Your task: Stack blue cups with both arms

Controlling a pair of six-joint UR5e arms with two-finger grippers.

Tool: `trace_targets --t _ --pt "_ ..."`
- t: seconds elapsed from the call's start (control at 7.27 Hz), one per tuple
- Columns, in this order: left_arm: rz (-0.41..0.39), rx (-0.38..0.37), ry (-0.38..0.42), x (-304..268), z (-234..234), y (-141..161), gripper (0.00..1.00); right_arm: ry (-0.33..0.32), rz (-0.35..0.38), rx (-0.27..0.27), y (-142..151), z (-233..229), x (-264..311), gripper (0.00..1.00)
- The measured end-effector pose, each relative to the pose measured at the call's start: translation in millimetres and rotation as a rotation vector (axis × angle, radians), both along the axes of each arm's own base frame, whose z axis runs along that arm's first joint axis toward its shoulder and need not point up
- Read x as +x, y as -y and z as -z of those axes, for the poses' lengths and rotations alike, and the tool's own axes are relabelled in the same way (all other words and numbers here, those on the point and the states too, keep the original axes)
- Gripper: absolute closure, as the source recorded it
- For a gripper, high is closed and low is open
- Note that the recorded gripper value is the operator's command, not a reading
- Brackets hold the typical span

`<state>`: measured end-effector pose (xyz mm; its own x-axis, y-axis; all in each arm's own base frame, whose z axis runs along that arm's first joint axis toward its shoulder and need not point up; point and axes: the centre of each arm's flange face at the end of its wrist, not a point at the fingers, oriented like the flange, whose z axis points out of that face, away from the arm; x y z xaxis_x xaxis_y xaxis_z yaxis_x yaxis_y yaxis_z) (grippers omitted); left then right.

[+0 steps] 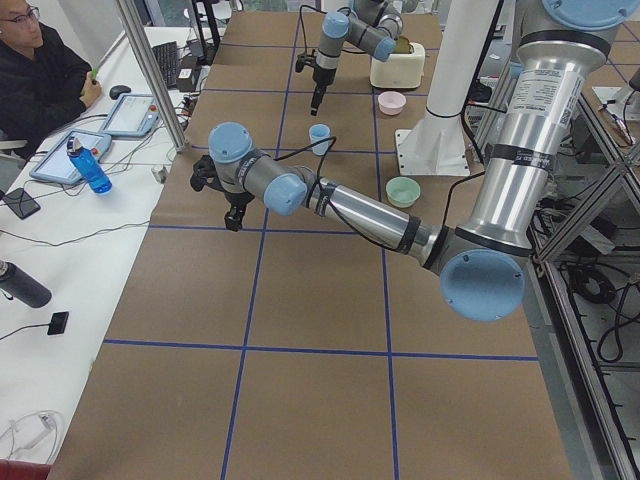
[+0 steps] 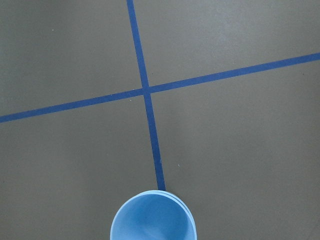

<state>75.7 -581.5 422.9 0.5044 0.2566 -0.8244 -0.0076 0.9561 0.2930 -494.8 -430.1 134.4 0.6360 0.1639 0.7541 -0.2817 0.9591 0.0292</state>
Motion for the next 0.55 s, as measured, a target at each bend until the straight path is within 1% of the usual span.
trace_targets --t 0.14,0.28,0.55 --pt "0.001 0.001 0.000 -1 0 0 0.02 -0.006 0.033 0.018 32 -15 41 0.00" --pt "0.002 0.003 -0.001 -1 1 0 0.02 -0.015 0.071 0.042 66 -39 95 0.00" --pt "-0.004 0.015 0.003 -2 1 0 0.02 -0.047 0.146 0.112 117 -101 200 0.00"
